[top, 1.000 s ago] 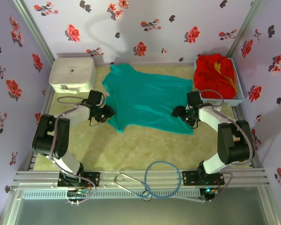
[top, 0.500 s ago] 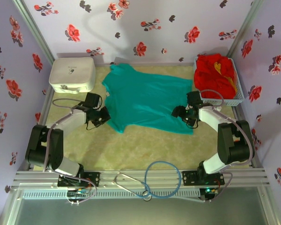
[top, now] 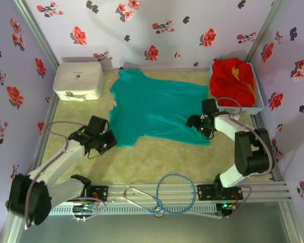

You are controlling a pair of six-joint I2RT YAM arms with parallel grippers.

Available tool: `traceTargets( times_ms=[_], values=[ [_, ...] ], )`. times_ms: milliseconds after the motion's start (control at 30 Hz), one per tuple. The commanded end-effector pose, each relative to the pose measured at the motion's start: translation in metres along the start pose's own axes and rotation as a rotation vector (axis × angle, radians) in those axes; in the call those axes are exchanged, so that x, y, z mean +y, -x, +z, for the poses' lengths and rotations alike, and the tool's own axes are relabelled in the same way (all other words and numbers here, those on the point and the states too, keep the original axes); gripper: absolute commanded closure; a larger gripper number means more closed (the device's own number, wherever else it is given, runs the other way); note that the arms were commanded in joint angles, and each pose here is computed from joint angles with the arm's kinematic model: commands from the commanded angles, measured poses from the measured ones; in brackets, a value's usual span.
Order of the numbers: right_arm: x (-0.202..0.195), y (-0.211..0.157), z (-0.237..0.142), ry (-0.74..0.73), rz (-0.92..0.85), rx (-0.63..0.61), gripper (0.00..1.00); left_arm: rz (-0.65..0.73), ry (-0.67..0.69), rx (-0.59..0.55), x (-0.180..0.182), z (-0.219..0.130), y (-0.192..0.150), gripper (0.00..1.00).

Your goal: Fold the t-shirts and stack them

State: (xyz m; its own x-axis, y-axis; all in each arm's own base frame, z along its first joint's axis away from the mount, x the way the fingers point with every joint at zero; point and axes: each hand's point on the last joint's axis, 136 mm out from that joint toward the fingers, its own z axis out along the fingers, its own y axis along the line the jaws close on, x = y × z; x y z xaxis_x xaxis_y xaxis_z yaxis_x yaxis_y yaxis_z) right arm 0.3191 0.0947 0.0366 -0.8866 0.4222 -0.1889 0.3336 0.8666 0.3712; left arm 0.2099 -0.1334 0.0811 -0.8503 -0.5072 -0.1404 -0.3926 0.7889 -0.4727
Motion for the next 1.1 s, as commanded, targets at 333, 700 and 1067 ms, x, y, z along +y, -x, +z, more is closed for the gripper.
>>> traceTargets(
  times_ms=[333, 700, 1067],
  values=[
    [-0.012, 0.003, 0.002, -0.078, 0.04, -0.008, 0.22, -0.168, 0.158, -0.102, 0.086, -0.034, -0.04, 0.56],
    [-0.007, 0.009, -0.016, -0.067, 0.013, -0.051, 0.22, 0.154, 0.179, -0.196, 0.01, -0.021, 0.053, 0.48],
    [-0.019, 0.001, -0.027, -0.08, 0.029, -0.054, 0.21, 0.284, 0.224, -0.193, -0.009, 0.038, 0.127, 0.52]
  ],
)
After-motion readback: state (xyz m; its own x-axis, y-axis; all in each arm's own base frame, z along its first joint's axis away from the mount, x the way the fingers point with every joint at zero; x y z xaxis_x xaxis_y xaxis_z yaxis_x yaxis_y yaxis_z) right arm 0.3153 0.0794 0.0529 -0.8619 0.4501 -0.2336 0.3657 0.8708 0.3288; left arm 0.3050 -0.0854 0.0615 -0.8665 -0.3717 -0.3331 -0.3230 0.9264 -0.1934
